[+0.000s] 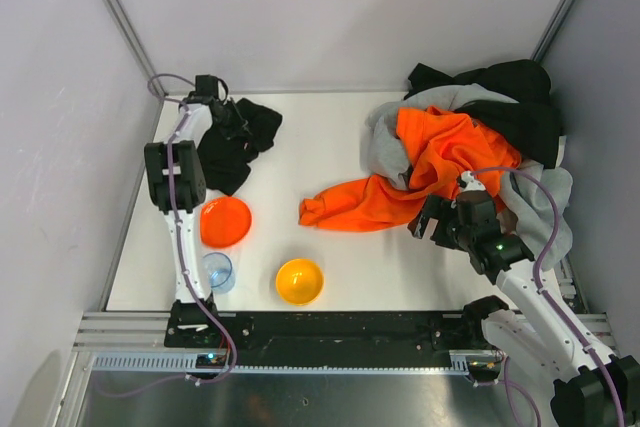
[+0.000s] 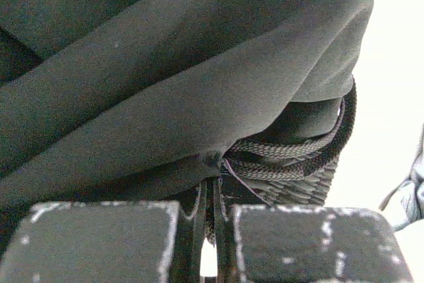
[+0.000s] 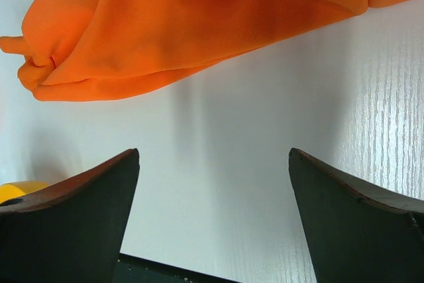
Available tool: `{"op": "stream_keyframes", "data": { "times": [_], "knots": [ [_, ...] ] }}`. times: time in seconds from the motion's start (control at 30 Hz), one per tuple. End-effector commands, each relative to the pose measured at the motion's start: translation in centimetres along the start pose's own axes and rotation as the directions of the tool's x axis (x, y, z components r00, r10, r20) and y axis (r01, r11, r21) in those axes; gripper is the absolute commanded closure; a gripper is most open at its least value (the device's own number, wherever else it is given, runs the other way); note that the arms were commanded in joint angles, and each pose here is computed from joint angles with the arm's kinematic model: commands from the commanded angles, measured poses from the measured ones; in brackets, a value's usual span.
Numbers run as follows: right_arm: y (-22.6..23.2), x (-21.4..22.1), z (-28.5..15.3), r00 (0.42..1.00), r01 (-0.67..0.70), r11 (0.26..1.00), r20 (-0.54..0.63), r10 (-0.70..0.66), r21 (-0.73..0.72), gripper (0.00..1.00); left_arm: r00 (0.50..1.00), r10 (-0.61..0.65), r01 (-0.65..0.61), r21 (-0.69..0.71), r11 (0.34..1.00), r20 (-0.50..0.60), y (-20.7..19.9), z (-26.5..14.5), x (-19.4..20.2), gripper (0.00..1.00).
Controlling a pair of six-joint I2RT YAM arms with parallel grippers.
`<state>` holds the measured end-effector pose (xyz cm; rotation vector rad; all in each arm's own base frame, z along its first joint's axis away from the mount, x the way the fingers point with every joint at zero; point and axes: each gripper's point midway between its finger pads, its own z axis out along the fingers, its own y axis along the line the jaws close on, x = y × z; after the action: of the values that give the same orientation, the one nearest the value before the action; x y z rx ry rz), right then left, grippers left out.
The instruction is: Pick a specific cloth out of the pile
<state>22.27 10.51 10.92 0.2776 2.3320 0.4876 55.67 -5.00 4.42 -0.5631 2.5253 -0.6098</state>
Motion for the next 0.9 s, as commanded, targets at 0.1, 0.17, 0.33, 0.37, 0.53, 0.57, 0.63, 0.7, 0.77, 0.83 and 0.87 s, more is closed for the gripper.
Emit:
{"op": "stream_keyframes", "data": {
  "times": [0.1, 0.17, 0.33, 0.37, 0.53, 0.57, 0.63, 0.7, 0.77, 0.83, 0.87],
  "knots": [
    [0.4, -0.4, 0.1, 1.000, -0.014, 1.000, 0.028, 0.015, -0.018, 0.01, 0.999, 0.052, -0.052, 0.002, 0.999, 0.000, -2.4, 0.4, -2.0, 0.97],
    [0.5, -0.4, 0.1, 0.999, -0.014, 1.000, 0.028, 0.015, -0.023, 0.01, 0.998, 0.065, -0.066, 0.013, 0.998, 0.006, -3.2, 0.1, -2.1, 0.96],
    [0.5, -0.4, -0.1, 0.999, -0.016, 1.000, 0.031, 0.017, -0.024, 0.01, 0.994, 0.106, -0.106, 0.048, 0.993, 0.013, -4.5, -1.2, -2.1, 0.79],
    [0.5, -0.4, -0.2, 0.999, -0.016, 1.000, 0.033, 0.017, -0.024, 0.01, 0.992, 0.125, -0.125, 0.058, 0.990, 0.007, -5.3, -1.4, -1.5, 0.70],
    [0.7, -0.4, -0.5, 0.999, -0.022, 0.999, 0.039, 0.023, -0.036, 0.01, 0.988, 0.157, -0.157, 0.068, 0.985, 0.011, -6.5, -3.7, -0.6, 0.23],
    [0.8, -0.5, -0.6, 0.999, -0.023, 0.999, 0.041, 0.024, -0.042, 0.01, 0.987, 0.161, -0.162, 0.068, 0.984, 0.015, -6.7, -4.4, -0.5, 0.17],
    [1.0, -0.4, -0.7, 0.999, -0.026, 0.998, 0.039, 0.028, -0.050, 0.01, 0.985, 0.171, -0.172, 0.066, 0.983, 0.023, -7.0, -5.8, -0.1, 0.06],
    [1.1, -0.3, -0.7, 0.999, -0.027, 0.998, 0.034, 0.029, -0.056, 0.01, 0.984, 0.177, -0.179, 0.067, 0.982, 0.031, -7.2, -7.2, 0.3, 0.02],
    [1.2, -0.3, -0.8, 0.999, -0.027, 0.998, 0.034, 0.029, -0.063, 0.01, 0.983, 0.179, -0.182, 0.070, 0.981, 0.041, -7.5, -8.8, 0.7, 0.01],
    [1.4, -0.4, -0.8, 0.999, -0.025, 0.997, 0.035, 0.027, -0.074, 0.01, 0.983, 0.179, -0.182, 0.085, 0.980, 0.051, -7.9, -10.3, 1.4, 0.01],
    [1.5, -0.4, -0.9, 0.999, -0.024, 0.997, 0.035, 0.027, -0.079, 0.01, 0.983, 0.177, -0.182, 0.093, 0.979, 0.055, -8.0, -10.9, 1.7, 0.00]
  ]
}}
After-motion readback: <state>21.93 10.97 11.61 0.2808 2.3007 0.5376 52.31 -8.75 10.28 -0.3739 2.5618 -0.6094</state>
